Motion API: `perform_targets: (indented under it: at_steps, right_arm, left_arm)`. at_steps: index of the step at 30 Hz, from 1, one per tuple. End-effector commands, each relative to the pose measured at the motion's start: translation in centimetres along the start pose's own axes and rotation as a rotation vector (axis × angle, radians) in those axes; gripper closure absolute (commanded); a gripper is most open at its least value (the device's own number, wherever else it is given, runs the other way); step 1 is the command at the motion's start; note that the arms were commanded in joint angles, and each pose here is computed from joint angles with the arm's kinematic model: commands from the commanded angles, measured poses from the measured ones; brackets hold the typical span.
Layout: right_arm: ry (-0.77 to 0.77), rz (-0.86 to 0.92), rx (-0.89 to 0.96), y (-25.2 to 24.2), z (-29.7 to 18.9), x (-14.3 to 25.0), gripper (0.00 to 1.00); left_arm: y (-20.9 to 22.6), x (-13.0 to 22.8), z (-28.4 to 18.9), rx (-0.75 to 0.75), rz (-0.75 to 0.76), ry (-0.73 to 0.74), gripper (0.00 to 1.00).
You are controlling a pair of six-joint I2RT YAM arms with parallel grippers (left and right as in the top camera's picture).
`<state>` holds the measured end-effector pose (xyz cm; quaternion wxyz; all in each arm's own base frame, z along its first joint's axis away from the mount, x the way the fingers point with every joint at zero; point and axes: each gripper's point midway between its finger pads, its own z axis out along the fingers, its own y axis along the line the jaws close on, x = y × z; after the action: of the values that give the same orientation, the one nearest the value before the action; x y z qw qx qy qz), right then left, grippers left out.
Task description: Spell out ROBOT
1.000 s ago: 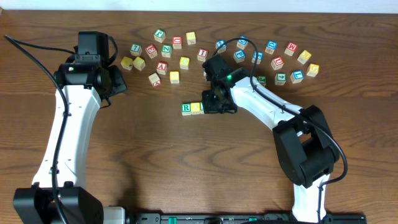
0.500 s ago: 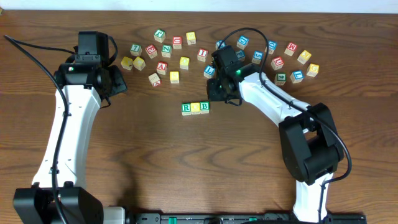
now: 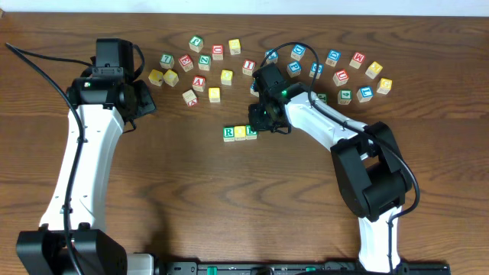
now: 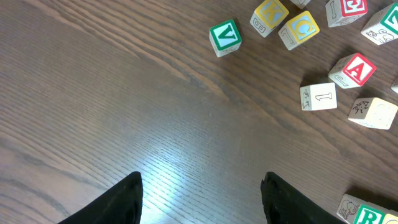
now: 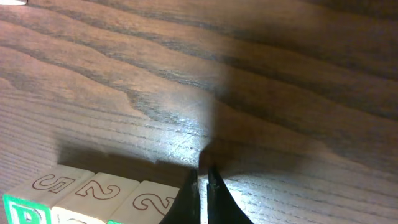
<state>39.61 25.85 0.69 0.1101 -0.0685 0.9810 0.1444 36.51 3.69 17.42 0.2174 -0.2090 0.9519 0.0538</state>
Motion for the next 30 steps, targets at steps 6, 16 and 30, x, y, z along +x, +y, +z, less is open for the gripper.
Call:
perform_targets:
  at_steps: [6,16,30]
  right_arm:
    - [0.041,-0.001,-0.044,1.1,-0.4,0.6,0.99]
    - [0.062,0.037,-0.041,1.1,-0.5,1.1,0.99]
    - [0.01,-0.011,0.052,-0.3,-5.5,-3.2,0.92]
  left_arm:
    - [0.3,-0.5,0.0,-0.016,0.009,-0.008,0.4]
    - [0.3,-0.5,0.0,-0.016,0.009,-0.008,0.4]
    - [0.2,-0.7,0.0,-0.013,0.008,-0.016,0.35]
